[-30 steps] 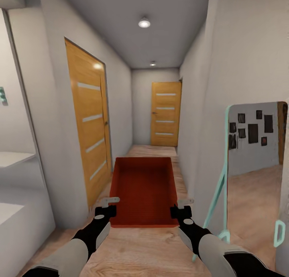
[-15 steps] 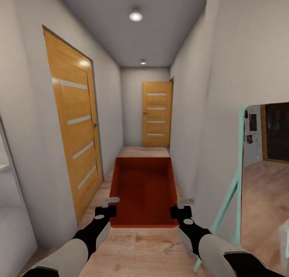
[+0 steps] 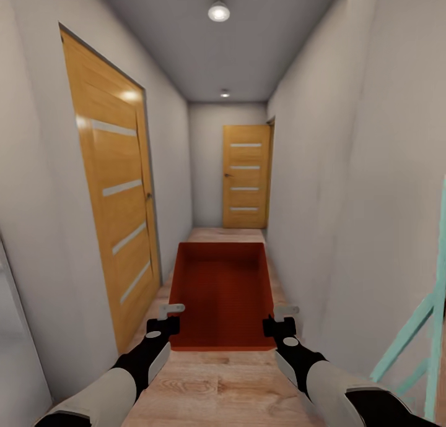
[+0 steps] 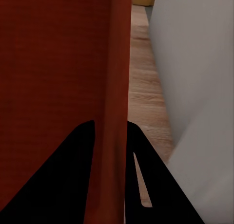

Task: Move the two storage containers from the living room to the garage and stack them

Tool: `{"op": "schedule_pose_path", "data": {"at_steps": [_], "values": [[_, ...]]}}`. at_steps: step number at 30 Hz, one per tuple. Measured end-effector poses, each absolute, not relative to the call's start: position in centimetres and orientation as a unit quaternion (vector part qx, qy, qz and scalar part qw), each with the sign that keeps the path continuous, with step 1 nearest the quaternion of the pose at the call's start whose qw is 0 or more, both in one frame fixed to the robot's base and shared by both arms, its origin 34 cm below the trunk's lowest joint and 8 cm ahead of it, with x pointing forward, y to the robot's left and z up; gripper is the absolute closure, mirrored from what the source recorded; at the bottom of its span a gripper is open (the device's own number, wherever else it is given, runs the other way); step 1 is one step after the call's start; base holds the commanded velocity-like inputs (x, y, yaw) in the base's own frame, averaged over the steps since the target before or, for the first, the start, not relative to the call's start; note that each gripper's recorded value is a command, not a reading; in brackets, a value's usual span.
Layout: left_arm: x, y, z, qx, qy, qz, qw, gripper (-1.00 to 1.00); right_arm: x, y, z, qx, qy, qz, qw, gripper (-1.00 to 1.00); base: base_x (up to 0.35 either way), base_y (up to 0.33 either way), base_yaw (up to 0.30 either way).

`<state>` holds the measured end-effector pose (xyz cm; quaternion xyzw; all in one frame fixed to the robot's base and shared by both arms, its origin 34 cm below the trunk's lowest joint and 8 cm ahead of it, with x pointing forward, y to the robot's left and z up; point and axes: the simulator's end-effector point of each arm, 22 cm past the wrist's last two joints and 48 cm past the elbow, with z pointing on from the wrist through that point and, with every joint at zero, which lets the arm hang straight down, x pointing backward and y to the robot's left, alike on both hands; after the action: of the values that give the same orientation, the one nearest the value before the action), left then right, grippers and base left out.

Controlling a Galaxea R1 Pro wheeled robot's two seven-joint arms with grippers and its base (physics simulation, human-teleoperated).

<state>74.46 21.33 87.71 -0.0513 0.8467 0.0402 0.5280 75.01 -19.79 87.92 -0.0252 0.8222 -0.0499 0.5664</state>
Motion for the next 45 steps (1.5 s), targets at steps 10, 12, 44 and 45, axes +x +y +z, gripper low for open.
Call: {"op": "schedule_pose_path", "data": {"at_steps": [10,12,44,45], "values": [[74.46,21.35,87.69,-0.051,0.847,0.04,0.528,1.0,75.02,-19.77,87.94,-0.025,0.822,-0.05,0.567,1.0,0.32,0.146,0.0],[74.46,21.36,87.69,-0.051,0.847,0.04,0.528,1.0,75.02,-19.76,87.94,-0.025,0.822,-0.05,0.567,1.0,0.32,0.103,0.0],[74.48,21.36,87.75,-0.051,0.846,0.04,0.529,1.0,75.02,-19.75,87.96,-0.025,0.822,-0.05,0.567,1.0,0.324,0.025,0.0],[74.48,21.36,87.75,-0.051,0.846,0.04,0.529,1.0,75.02,-19.75,87.97,-0.025,0.822,-0.05,0.567,1.0,0.326,0.0,0.0]]}}
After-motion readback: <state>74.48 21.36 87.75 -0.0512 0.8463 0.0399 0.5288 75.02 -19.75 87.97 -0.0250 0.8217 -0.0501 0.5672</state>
